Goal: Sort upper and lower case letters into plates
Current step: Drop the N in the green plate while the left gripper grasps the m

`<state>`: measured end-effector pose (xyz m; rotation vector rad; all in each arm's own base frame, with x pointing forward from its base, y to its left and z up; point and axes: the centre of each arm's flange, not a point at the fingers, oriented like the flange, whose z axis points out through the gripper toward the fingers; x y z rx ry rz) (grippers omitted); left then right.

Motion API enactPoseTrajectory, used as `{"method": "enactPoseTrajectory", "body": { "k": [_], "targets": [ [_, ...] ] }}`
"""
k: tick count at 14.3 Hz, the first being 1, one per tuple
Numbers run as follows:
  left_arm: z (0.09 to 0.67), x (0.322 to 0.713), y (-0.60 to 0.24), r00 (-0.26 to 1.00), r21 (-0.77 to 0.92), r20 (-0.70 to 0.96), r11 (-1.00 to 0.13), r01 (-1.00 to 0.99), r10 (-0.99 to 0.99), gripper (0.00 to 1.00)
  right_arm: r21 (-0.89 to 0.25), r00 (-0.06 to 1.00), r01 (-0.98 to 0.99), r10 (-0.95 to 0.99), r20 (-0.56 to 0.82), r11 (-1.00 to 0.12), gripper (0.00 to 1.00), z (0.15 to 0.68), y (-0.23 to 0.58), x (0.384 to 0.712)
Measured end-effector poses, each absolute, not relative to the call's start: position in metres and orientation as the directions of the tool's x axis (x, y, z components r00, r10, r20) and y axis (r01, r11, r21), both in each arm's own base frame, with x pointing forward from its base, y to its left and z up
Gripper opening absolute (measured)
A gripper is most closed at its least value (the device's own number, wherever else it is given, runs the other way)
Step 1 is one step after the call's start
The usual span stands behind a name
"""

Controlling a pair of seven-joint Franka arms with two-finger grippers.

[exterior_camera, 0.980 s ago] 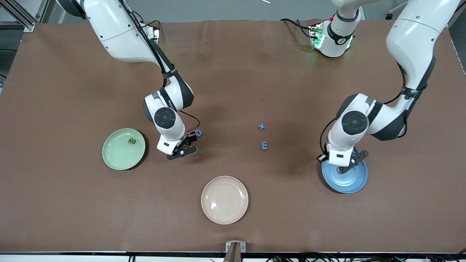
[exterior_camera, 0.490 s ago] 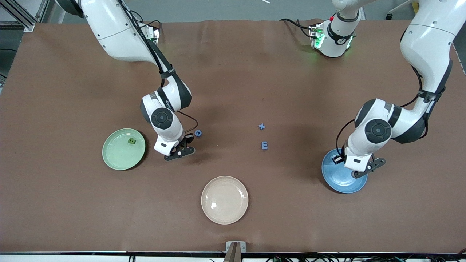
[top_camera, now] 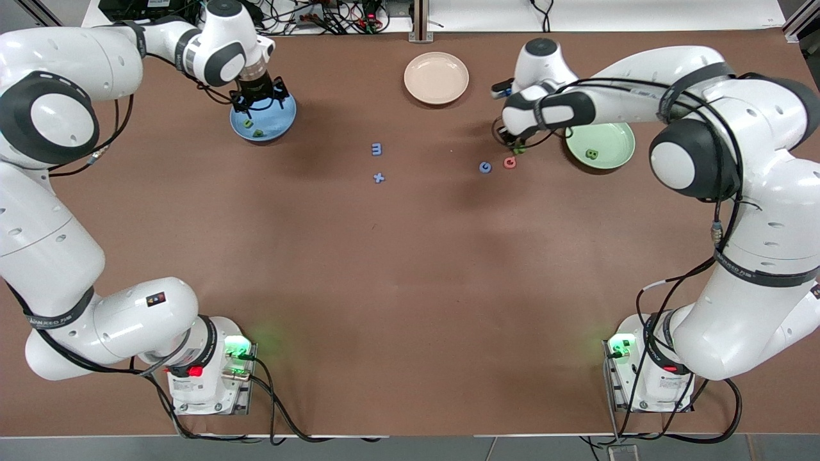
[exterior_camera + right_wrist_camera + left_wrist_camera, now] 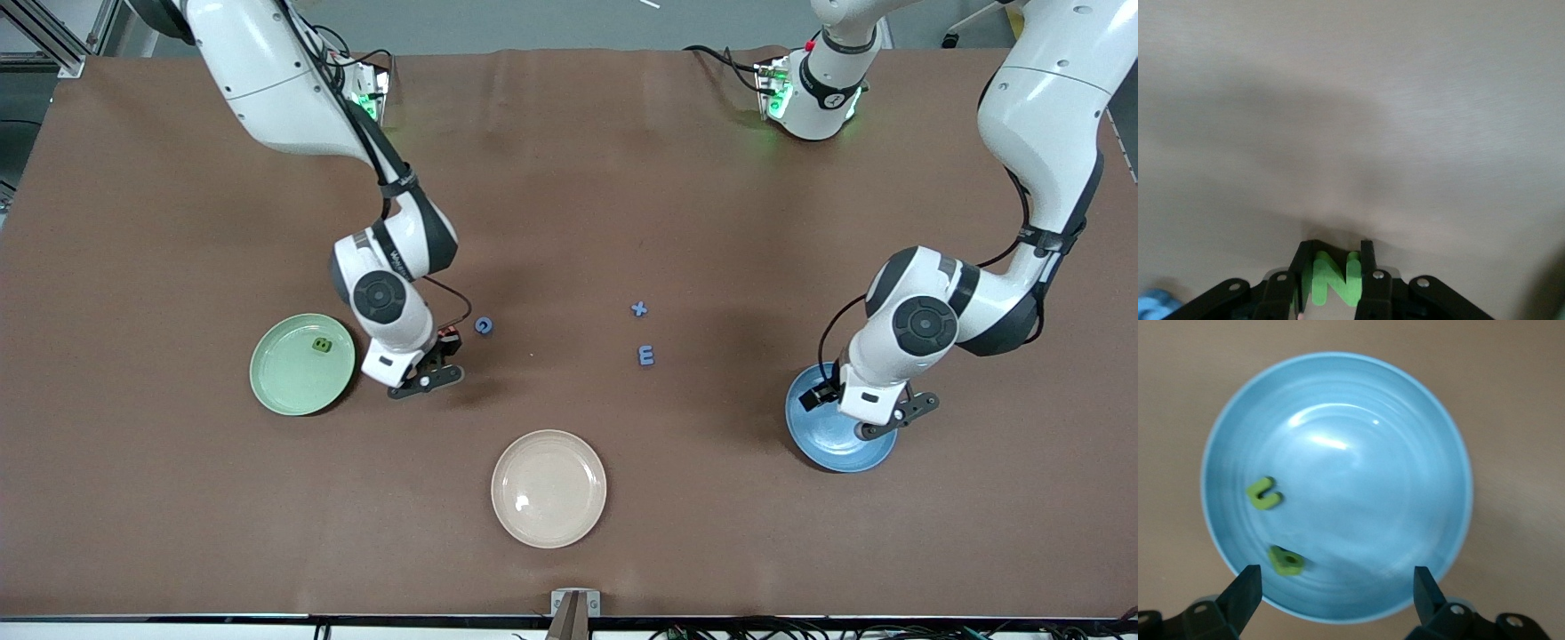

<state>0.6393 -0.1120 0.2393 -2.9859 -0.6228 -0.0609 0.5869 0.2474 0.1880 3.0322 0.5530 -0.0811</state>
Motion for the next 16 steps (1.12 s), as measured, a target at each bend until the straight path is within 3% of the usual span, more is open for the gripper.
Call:
{"method": "enactPoseTrajectory", "body": {
  "k": [3, 7, 13, 15, 16],
  "targets": [
    [0.241, 0.631, -0.157, 0.939, -0.078, 0.061, -0.936, 0.343, 0.339, 1.00, 0.033, 0.904, 0.417, 0.411, -0.115, -0.908, 0.33, 0.220, 0.174, 0.615],
    [0.246, 0.612, -0.230, 0.966, -0.069, 0.071, -0.965, 0.252, 0.248, 1.00, 0.014, 0.916, 0.375, 0.368, -0.157, -0.927, 0.33, 0.262, 0.087, 0.627],
    [0.249, 0.583, -0.325, 0.983, -0.011, 0.035, -0.983, 0.181, 0.181, 0.98, -0.002, 0.917, 0.379, 0.376, -0.133, -0.926, 0.33, 0.243, -0.003, 0.622],
    [0.238, 0.576, -0.346, 0.986, -0.001, 0.015, -0.986, 0.165, 0.165, 0.85, 0.002, 0.919, 0.381, 0.379, -0.113, -0.924, 0.33, 0.229, -0.019, 0.616],
    [0.230, 0.575, -0.351, 0.987, 0.001, 0.003, -0.987, 0.162, 0.162, 0.85, 0.001, 0.918, 0.382, 0.380, -0.112, -0.924, 0.33, 0.222, -0.022, 0.612]
  ]
}}
